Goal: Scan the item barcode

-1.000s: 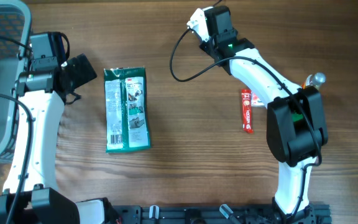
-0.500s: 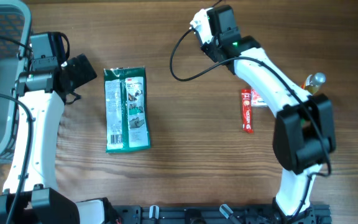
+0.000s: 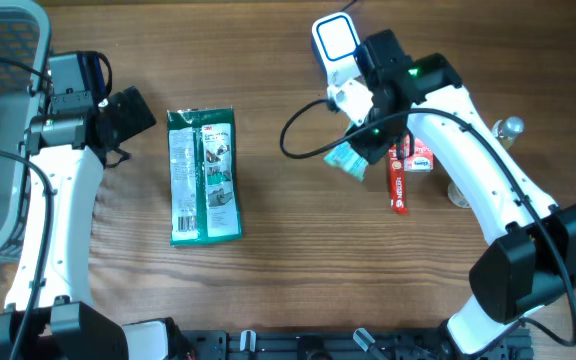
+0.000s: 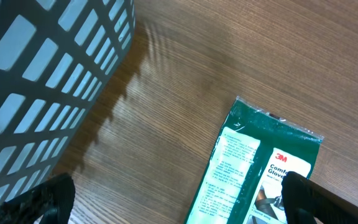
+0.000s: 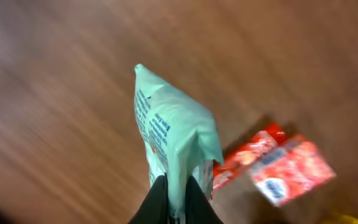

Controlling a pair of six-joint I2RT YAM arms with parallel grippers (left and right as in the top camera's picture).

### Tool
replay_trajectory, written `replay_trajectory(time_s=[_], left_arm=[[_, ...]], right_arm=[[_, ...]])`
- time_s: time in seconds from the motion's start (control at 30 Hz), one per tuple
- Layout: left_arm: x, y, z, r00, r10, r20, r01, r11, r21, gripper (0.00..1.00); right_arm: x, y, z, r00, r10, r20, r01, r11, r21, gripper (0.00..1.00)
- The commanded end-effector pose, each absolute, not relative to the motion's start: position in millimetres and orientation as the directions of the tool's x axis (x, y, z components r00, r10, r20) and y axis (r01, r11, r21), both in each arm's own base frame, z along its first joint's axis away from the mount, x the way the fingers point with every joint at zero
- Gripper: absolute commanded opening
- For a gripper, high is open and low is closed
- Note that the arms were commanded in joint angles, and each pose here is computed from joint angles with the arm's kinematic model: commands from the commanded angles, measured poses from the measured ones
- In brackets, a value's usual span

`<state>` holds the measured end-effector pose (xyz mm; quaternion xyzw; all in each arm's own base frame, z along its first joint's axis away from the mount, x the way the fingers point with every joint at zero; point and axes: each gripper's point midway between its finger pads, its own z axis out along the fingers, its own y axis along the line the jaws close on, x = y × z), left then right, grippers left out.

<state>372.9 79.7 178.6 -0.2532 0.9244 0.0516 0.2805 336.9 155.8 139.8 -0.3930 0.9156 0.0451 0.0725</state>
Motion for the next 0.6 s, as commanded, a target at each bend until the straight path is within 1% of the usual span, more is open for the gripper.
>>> replay_trajectory(time_s=[0.0, 0.07, 0.1, 0.17, 0.2, 0.27, 0.37, 0.4, 0.43, 0.5, 0.57], left_arm=[[373.8, 82.4, 181.8, -0.700, -0.453, -0.552, -0.511, 0.858, -0.056, 1.00], [373.8, 82.4, 181.8, -0.700, -0.453, -0.552, -0.511, 0.858, -0.056, 1.00], [373.8, 82.4, 181.8, -0.700, -0.453, -0.552, -0.511, 0.858, -0.056, 1.00], [373.8, 82.4, 181.8, -0.700, -0.453, -0.552, -0.511, 0.858, -0.056, 1.00], [373.7, 82.3, 181.8, -0.700, -0.453, -0.552, -0.511, 0.858, -0.055, 1.00], [373.8, 82.4, 181.8, -0.700, -0.453, -0.552, -0.511, 0.858, -0.056, 1.00], [373.8, 82.4, 181.8, -0.700, -0.453, -0.552, -0.511, 0.858, -0.056, 1.00], [373.7, 82.3, 181.8, -0.700, -0.453, -0.552, -0.511, 0.858, -0.055, 1.00], [373.8, 82.4, 181.8, -0.700, -0.453, -0.552, -0.511, 0.858, -0.056, 1.00], [373.8, 82.4, 181.8, -0.700, -0.453, -0.552, -0.511, 0.858, -0.056, 1.00], [373.8, 82.4, 181.8, -0.700, -0.453, -0.552, -0.511, 0.858, -0.056, 1.00]], right_arm=[[330.2, 168.2, 143.7, -0.703, -0.683, -0.199, -0.708, 0.698, 0.108, 0.11], [333.5, 160.3, 142.4, -0.735, -0.654, -0.177, -0.672, 0.737, 0.070, 0.12], [334.0, 158.1, 141.7, -0.741, -0.650, -0.171, -0.666, 0.743, 0.060, 0.06], [327.7, 158.2, 138.2, -0.757, -0.636, -0.151, -0.651, 0.755, 0.085, 0.04], [319.0, 156.2, 133.4, -0.760, -0.639, -0.119, -0.649, 0.753, 0.104, 0.04], [308.9, 151.5, 125.1, -0.764, -0.640, -0.075, -0.644, 0.756, 0.117, 0.07], [303.2, 143.2, 105.2, -0.765, -0.644, -0.036, -0.644, 0.759, 0.096, 0.14], [307.9, 138.4, 99.0, -0.764, -0.644, -0.036, -0.645, 0.762, 0.058, 0.22], [314.3, 133.0, 93.3, -0.765, -0.643, -0.041, -0.644, 0.765, 0.012, 0.28], [332.9, 131.9, 85.7, -0.780, -0.618, -0.098, -0.616, 0.786, -0.052, 0.30], [355.6, 141.4, 85.8, -0.825, -0.528, -0.204, -0.527, 0.848, -0.060, 0.28]])
